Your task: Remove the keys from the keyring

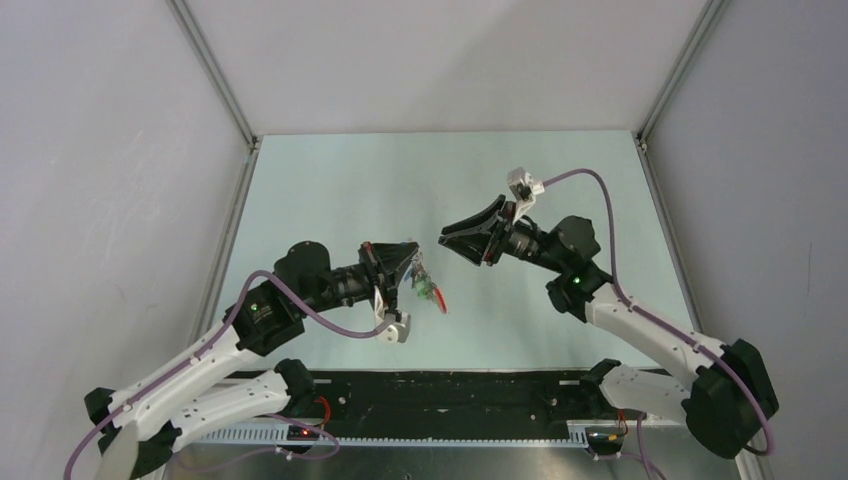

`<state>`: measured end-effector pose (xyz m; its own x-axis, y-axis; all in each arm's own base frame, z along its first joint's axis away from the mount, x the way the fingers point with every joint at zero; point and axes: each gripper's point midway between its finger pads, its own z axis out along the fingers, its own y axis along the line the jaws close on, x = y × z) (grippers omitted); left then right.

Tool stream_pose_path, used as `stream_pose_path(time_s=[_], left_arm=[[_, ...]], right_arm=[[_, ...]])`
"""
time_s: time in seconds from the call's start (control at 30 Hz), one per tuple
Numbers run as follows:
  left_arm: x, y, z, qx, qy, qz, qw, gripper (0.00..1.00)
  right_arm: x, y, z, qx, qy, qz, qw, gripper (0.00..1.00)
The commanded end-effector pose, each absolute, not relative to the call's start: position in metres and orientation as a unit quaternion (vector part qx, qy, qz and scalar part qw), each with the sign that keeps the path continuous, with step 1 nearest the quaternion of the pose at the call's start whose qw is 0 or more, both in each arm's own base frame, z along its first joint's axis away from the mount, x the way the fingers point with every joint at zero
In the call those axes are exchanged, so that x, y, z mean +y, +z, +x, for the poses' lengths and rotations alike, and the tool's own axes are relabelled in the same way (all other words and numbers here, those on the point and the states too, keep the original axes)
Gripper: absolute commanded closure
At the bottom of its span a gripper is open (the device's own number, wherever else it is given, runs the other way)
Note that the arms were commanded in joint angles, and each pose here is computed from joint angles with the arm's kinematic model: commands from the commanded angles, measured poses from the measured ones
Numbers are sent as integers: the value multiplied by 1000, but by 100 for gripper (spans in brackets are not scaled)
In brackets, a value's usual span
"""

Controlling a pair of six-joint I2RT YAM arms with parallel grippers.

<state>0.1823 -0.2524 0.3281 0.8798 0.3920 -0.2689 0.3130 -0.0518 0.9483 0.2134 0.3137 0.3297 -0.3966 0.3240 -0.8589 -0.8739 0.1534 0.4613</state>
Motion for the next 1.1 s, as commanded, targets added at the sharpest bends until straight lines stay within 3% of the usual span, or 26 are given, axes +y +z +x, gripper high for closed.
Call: stream_pose_path(time_s=[0.0,0.37,1.07], left_arm=[[-254,360,172,206,28,700,684,100],[-255,367,168,195,22,697,690,100],[-258,370,164,186,12,698,692,100]], right_arm=[[308,333,211,510,494,-365,602,63],[326,328,186,419,457,-475,624,66],[343,341,168,377,478,-494,620,68]])
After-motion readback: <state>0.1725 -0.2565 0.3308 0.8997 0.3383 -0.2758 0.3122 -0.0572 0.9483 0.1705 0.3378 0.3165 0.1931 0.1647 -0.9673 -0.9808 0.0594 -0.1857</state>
